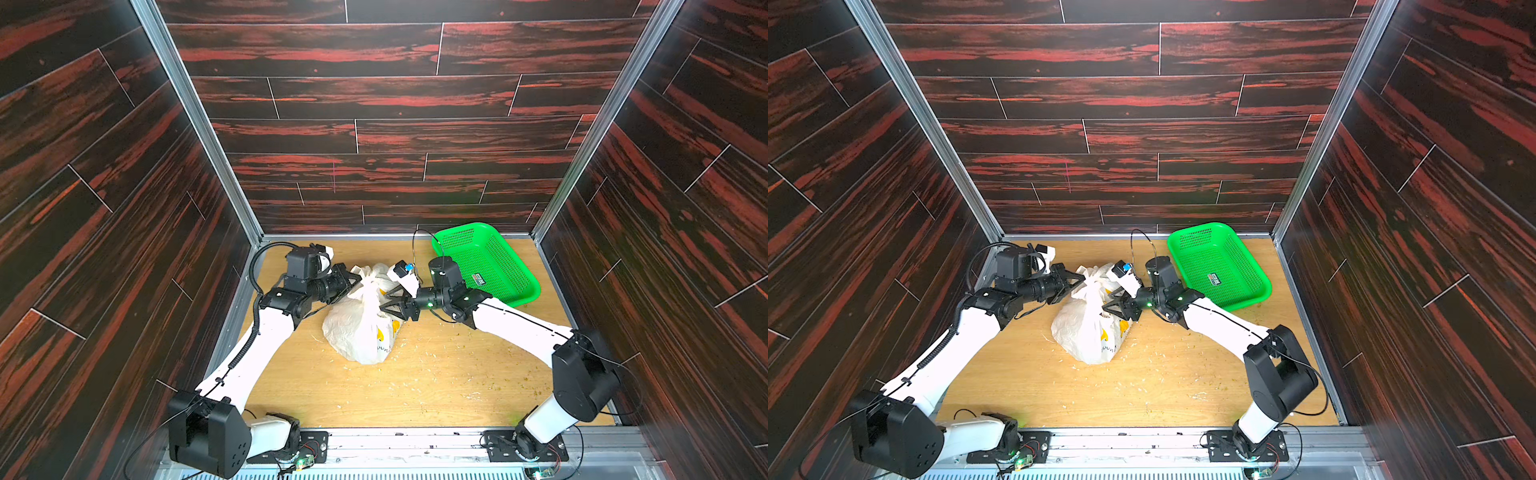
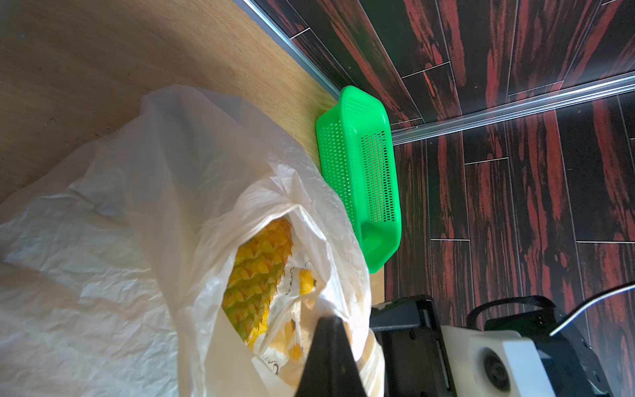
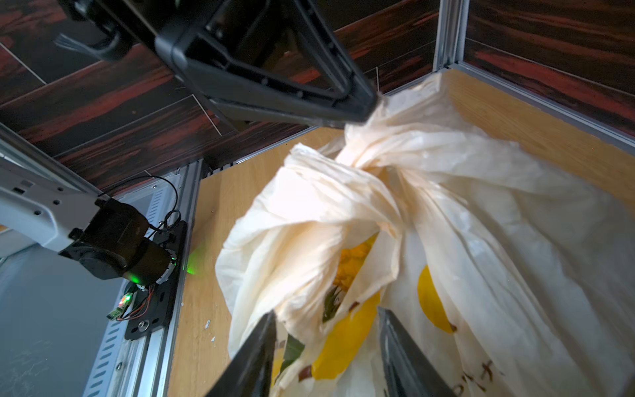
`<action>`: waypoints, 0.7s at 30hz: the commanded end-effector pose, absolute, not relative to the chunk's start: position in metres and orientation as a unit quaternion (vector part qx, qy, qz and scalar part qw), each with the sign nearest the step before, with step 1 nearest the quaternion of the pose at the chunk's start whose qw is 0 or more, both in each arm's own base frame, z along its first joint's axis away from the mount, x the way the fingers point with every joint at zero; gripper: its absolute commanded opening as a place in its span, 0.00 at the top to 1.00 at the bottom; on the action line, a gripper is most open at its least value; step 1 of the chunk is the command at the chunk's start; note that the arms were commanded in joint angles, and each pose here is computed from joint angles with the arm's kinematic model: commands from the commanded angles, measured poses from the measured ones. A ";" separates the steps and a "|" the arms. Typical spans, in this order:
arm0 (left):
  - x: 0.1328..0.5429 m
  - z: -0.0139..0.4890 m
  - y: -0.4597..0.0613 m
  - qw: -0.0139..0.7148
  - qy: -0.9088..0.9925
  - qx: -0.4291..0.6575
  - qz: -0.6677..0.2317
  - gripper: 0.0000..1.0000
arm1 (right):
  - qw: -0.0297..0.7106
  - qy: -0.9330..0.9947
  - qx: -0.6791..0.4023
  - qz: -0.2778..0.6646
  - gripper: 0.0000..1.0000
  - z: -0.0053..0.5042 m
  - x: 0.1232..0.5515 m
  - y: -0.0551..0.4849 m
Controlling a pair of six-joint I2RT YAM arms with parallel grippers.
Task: Place the pineapple into a plastic bag & tie a knot
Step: Cross the plastic bag at the center of the board.
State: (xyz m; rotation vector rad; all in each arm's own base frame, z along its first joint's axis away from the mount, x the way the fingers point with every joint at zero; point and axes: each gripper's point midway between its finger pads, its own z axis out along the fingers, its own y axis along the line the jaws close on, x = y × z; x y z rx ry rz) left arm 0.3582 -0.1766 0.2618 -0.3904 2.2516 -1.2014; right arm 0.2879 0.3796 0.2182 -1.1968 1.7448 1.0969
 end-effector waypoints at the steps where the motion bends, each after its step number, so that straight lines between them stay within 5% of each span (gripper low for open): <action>1: 0.360 0.265 -0.177 0.285 0.837 -0.138 -0.447 1.00 | 0.370 0.664 -0.482 0.435 0.50 0.220 0.285 0.389; 18: 0.362 0.267 -0.178 0.286 0.837 -0.135 -0.447 1.00 | 0.346 0.657 -0.499 0.447 0.70 0.204 0.273 0.390; 21: 0.361 0.266 -0.178 0.284 0.838 -0.135 -0.446 1.00 | 0.343 0.659 -0.499 0.446 0.66 0.201 0.271 0.388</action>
